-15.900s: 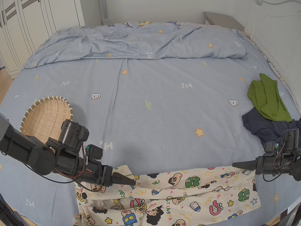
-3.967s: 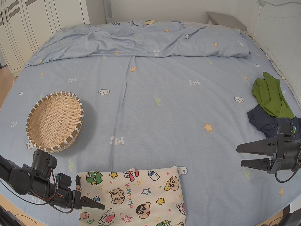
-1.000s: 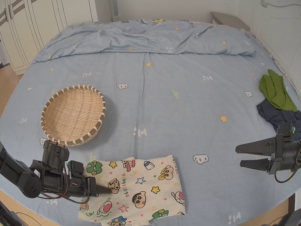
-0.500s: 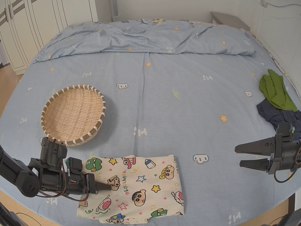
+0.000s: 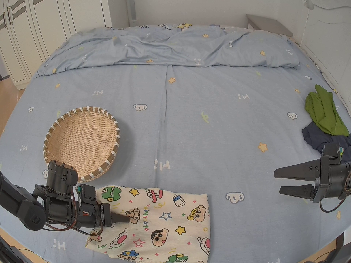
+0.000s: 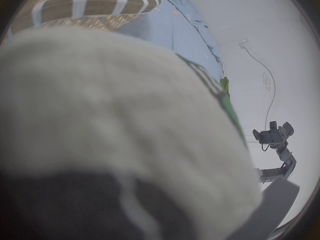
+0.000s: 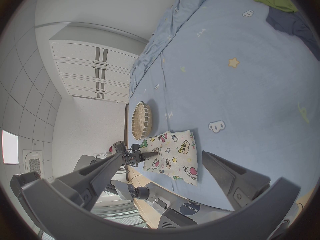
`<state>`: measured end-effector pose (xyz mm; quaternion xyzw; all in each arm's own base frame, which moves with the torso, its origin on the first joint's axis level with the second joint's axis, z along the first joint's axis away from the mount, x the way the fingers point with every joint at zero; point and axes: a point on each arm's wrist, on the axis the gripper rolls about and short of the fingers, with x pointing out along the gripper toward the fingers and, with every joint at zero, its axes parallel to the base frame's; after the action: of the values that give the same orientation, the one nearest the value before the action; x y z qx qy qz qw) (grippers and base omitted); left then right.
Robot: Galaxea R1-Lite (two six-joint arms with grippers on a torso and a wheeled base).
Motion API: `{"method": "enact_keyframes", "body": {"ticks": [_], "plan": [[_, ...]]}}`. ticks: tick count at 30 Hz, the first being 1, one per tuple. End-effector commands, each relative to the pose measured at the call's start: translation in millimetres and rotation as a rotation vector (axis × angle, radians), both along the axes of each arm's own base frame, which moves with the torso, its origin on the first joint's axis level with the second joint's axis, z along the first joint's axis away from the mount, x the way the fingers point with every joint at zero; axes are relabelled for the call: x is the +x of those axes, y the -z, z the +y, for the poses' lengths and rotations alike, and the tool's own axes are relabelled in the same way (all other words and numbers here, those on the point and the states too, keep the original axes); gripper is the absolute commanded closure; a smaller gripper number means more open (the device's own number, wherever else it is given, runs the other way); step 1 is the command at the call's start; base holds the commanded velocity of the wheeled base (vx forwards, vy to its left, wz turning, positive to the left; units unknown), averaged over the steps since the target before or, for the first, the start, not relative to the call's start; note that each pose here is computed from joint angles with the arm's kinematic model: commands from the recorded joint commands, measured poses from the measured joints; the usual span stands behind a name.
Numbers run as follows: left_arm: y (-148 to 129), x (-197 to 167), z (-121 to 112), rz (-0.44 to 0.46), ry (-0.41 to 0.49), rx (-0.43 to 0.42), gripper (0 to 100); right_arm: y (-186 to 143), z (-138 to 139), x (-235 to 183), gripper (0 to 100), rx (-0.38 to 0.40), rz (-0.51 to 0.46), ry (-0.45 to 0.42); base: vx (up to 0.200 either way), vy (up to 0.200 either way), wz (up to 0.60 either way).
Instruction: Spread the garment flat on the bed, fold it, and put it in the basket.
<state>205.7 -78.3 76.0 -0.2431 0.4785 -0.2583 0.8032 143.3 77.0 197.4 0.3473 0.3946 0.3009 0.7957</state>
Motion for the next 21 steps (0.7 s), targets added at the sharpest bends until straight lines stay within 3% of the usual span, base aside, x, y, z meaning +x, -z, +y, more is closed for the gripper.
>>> {"method": "enact_keyframes", "body": {"ticks": [1, 6, 18, 21], "plan": [[-1.9, -3.3, -1.6, -0.009, 0.015, 0.000, 100, 0.4, 0.1, 0.5, 0, -0.001, 0.002, 0.000, 0.000, 0.000, 0.00], [-5.2, -3.1, -0.6, -0.015, 0.006, -0.006, 100, 0.4, 0.1, 0.5, 0, -0.001, 0.002, 0.000, 0.000, 0.000, 0.00], [-8.0, -6.9, -1.0, -0.032, 0.018, -0.008, 100, 0.4, 0.3, 0.4, 0, -0.001, 0.002, -0.001, 0.000, 0.200, 0.00], [-9.8, -10.9, -5.6, -0.044, 0.046, -0.013, 100, 0.4, 0.3, 0.4, 0, -0.001, 0.002, -0.001, 0.000, 0.000, 0.00]]}}
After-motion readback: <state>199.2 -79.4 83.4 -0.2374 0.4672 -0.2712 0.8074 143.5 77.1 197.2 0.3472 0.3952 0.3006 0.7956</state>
